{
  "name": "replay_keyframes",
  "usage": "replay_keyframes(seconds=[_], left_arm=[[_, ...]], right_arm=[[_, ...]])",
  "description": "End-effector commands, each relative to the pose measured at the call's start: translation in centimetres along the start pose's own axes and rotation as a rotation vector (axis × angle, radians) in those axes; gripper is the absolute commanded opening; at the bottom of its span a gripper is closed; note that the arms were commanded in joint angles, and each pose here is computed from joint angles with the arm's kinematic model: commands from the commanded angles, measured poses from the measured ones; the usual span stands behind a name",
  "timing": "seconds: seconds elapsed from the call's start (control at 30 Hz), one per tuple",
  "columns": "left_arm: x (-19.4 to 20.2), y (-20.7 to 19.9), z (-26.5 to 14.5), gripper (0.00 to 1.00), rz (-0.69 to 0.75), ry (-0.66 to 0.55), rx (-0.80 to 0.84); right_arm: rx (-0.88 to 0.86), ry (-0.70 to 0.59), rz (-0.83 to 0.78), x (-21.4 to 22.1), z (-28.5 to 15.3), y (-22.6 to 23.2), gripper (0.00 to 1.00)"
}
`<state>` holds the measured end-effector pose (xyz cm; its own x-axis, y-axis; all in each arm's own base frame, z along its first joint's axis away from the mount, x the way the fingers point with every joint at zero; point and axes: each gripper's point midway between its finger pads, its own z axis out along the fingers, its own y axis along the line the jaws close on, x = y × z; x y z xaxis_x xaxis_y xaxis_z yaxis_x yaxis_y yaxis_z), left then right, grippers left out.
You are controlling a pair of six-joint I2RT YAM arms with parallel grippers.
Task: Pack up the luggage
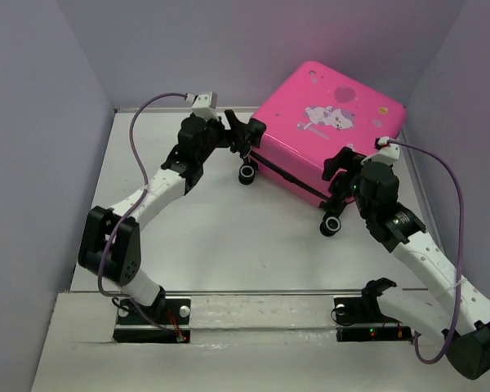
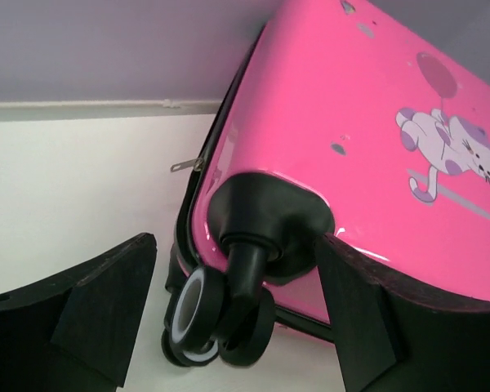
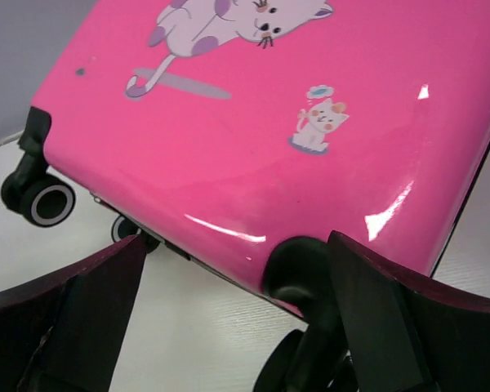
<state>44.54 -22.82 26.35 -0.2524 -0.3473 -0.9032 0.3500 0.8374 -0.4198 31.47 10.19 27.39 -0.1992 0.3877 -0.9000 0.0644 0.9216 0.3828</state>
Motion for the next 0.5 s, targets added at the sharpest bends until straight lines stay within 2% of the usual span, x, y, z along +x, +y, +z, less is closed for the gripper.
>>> replay_keyframes(seconds=[0.0,0.03,0.1,0.23,0.47], left_arm=[[0.9,-2.9,2.3,0.90,0.153,0.180,0.145],[2.1,-2.7,3.0,0.90,0.169,0.223,0.152],[1.9,-3.1,3.1,0.86,0.204,0.247,0.169],[2.9,-2.4,2.5,0.82,0.230,0.276,0.162],[5.0,-1.8,2.0,0.72,0.252,0.335,0.155]], right_arm=[[-0.030,0.027,0.013,-0.2,0.8,-1.0,0.99],[0.002,0.020,0.025,-0.5,1.3,-2.2,0.99],[0.003,0.028,0.044,-0.3,1.7,-2.9,0.99],[0.078,0.017,0.077,-0.9,2.8,-6.2,1.00],[0.090,0.017,0.133,-1.6,3.3,-8.8,1.00]])
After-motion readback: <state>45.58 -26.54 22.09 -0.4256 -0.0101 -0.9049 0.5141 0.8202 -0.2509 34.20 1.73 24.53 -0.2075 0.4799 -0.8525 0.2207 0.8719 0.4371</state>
